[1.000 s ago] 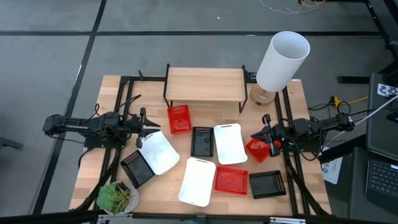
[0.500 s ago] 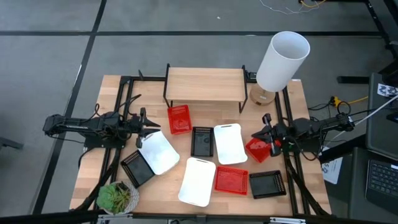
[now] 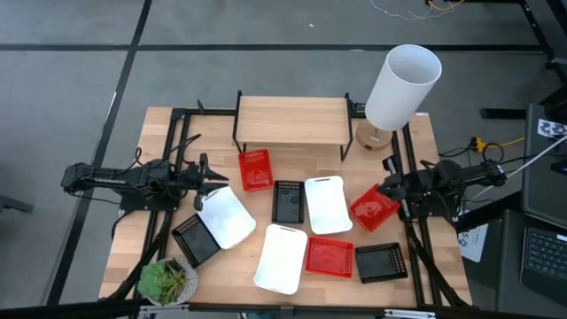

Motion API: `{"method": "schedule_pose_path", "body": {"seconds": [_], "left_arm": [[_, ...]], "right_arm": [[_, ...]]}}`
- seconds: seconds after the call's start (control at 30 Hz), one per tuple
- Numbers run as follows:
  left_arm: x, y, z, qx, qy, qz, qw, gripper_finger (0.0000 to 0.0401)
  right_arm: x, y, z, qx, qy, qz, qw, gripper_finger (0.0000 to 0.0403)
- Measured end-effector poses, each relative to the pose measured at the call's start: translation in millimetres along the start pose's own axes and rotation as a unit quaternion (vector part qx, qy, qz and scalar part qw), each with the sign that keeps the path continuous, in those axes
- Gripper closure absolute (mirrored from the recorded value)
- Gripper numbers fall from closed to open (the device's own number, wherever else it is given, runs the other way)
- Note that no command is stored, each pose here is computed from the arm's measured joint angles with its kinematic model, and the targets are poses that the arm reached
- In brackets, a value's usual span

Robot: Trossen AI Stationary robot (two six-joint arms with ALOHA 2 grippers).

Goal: Stack baskets on shelf by color
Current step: Put the top right white bin on the shelf

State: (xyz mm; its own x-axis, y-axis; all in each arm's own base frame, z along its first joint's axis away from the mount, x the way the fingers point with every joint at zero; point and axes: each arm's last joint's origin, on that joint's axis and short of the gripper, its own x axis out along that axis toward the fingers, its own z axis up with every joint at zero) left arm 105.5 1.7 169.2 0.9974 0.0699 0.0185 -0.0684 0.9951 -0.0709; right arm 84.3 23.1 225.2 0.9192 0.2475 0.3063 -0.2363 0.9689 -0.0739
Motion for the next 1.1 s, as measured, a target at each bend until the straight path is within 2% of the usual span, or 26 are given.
{"method": "schedule_pose_path", "body": {"seconds": [0.17, 0.3, 0.37, 0.53, 0.6, 0.67, 0.7, 0.77, 0.93, 1.0, 1.1], "left_arm": [[0.0, 0.6, 0.0, -0.001, -0.001, 0.011, 1.000, 0.0327], [0.0, 0.6, 0.0, -0.002, -0.001, 0.011, 1.000, 0.0327], [0.0, 0.6, 0.0, -0.003, -0.001, 0.011, 1.000, 0.0327], [0.0, 0.7, 0.0, -0.003, -0.001, 0.011, 1.000, 0.0327], [0.0, 0.7, 0.0, -0.003, -0.001, 0.011, 1.000, 0.0327], [0.0, 0.7, 0.0, -0.003, -0.001, 0.012, 1.000, 0.0327], [0.0, 0.7, 0.0, -0.003, -0.001, 0.012, 1.000, 0.0327], [0.0, 0.7, 0.0, -0.003, -0.001, 0.012, 1.000, 0.0327], [0.0, 0.7, 0.0, -0.003, -0.001, 0.012, 1.000, 0.0327], [0.0, 0.7, 0.0, -0.003, -0.001, 0.012, 1.000, 0.0327], [0.0, 0.7, 0.0, -0.003, -0.001, 0.012, 1.000, 0.0327]], "right_arm": [[11.2, -2.3, 11.1, 0.088, 0.144, -0.027, 0.985, 0.0392], [25.8, -2.3, 17.1, 0.163, 0.255, -0.043, 0.952, 0.0392], [34.7, -2.3, 18.1, 0.192, 0.314, -0.059, 0.928, 0.0392], [55.5, -1.1, 6.2, 0.228, 0.468, -0.107, 0.847, 0.0392], [65.0, 0.3, 0.2, 0.233, 0.518, -0.109, 0.816, 0.0392], [76.5, 3.1, -5.1, 0.237, 0.552, -0.085, 0.795, 0.0392], [82.8, 5.0, -5.9, 0.232, 0.563, -0.061, 0.791, 0.0392], [97.9, 9.4, -5.3, 0.201, 0.567, -0.008, 0.799, 0.0392], [122.4, 15.5, -4.6, 0.075, 0.574, 0.093, 0.810, 0.0392], [130.6, 17.8, -3.5, 0.049, 0.571, 0.116, 0.811, 0.0392], [139.9, 19.6, -4.7, 0.050, 0.575, 0.117, 0.808, 0.0392]]}}
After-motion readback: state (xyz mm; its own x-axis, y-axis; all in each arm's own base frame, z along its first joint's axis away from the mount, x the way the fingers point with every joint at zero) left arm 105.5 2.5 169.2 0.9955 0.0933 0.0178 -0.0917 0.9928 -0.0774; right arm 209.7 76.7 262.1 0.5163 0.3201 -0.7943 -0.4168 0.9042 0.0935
